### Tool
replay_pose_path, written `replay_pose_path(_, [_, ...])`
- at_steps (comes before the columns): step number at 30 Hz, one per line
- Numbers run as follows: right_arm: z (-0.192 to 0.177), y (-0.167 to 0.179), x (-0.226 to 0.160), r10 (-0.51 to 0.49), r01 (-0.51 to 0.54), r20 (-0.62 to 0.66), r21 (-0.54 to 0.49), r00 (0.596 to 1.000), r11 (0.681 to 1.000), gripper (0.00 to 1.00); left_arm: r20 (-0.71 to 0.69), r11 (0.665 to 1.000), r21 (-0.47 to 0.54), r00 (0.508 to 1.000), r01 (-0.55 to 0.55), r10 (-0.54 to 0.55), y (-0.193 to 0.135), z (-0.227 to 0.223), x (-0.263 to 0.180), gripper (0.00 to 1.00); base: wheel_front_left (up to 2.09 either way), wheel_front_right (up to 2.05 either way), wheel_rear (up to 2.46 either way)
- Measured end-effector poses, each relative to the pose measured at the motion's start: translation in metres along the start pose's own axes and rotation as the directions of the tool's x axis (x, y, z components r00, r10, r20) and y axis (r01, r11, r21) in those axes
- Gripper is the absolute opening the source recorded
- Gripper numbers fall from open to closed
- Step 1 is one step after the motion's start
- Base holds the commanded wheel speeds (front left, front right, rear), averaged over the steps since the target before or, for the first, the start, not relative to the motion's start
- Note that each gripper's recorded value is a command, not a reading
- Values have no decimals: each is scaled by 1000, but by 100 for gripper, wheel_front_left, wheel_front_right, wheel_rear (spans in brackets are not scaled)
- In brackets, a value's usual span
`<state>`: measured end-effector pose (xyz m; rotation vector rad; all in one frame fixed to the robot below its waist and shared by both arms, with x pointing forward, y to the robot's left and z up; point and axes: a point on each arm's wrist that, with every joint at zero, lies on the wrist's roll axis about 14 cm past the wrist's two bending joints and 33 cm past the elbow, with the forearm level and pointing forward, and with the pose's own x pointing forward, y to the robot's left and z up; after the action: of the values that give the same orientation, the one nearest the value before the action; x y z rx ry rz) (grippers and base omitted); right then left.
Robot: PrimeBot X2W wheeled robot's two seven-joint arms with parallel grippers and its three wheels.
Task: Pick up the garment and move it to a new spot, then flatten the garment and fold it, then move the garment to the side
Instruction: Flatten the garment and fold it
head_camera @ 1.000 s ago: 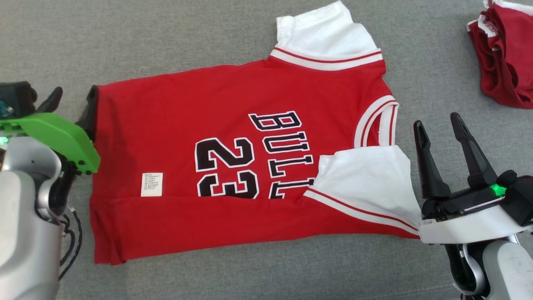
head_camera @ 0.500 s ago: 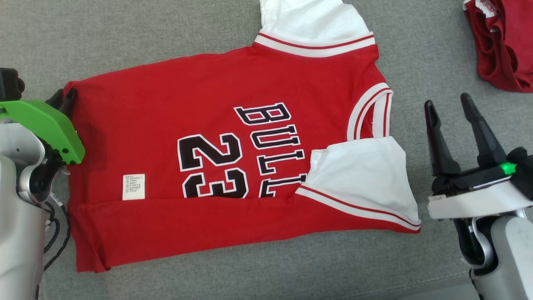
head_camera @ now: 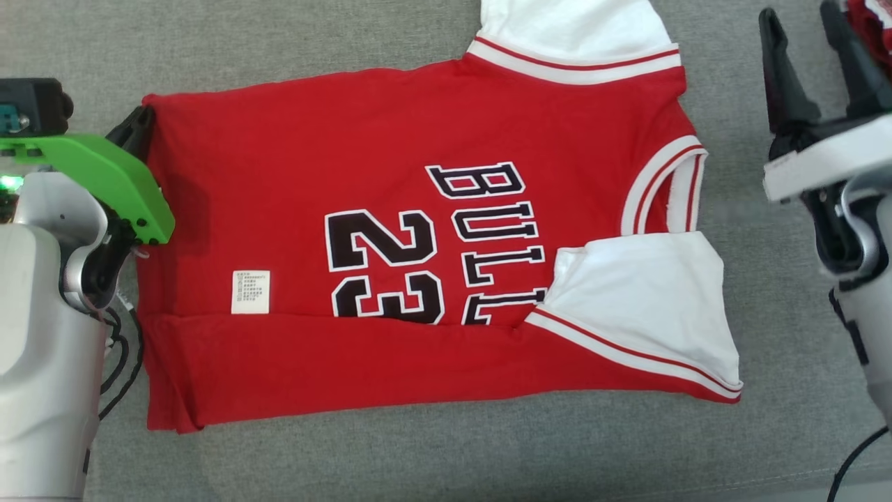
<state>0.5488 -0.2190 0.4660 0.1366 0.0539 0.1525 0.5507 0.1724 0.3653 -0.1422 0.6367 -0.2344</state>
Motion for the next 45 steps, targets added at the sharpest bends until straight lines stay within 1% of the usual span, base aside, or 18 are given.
replay_pose_path(6, [-6,10,53,65,-67,-88,-15,994,998,100,50,1000,11,999,11,-12,-4,12,4,0,0,0,0])
replay_pose_path(11, [-28,30,85,126,-134,-197,-28,972,991,100,65,1000,15,998,9,-10,-3,12,5,0,0,0,0])
replay_pose_path(15, [-52,40,100,153,-171,-301,-33,941,985,100,68,1000,19,998,9,-10,-2,10,8,0,0,0,0])
replay_pose_path(18, [-64,42,109,161,-186,-355,-39,921,982,100,70,1000,19,998,8,-9,0,8,10,0,0,0,0])
replay_pose_path(24, [-91,47,115,173,-212,-463,-33,870,977,100,68,1000,25,998,7,-9,3,5,13,0,0,0,0])
replay_pose_path(25, [-92,49,116,177,-216,-468,-31,866,976,84,67,1000,27,998,10,-12,2,5,14,0,0,0,0])
replay_pose_path(26, [-93,50,117,179,-220,-474,-30,862,975,39,69,1000,25,998,11,-13,2,5,15,0,0,0,0])
replay_pose_path(27, [-93,50,118,181,-222,-480,-30,859,975,14,67,1000,27,998,12,-14,2,5,15,0,0,0,0])
replay_pose_path(28, [-94,51,118,184,-228,-484,-33,856,973,0,67,999,29,998,13,-15,2,5,15,0,0,0,0])
replay_pose_path(30, [-93,53,118,193,-238,-480,-36,856,971,0,73,1000,27,997,17,-19,1,5,15,0,0,0,0])
replay_pose_path(34, [-78,51,120,199,-235,-418,-37,887,971,0,108,999,30,994,17,-20,0,12,12,0,0,0,0])
replay_pose_path(37, [-56,53,121,217,-243,-337,-37,916,969,0,143,999,31,990,13,-18,1,22,6,0,0,0,0])
replay_pose_path(40, [-36,56,115,238,-252,-258,-20,936,968,0,178,999,44,984,7,-15,2,33,-2,0,0,0,0])
replay_pose_path(42, [-24,56,109,245,-255,-217,-21,945,967,0,196,999,52,980,8,-18,1,39,-8,0,0,0,0])
replay_pose_path(43, [-9,55,102,253,-263,-171,-35,952,964,0,217,998,61,976,9,-22,-1,47,-15,0,0,0,0])
replay_pose_path(45, [4,55,95,261,-268,-133,-40,956,962,0,226,998,69,974,2,-17,0,52,-21,0,0,0,0])
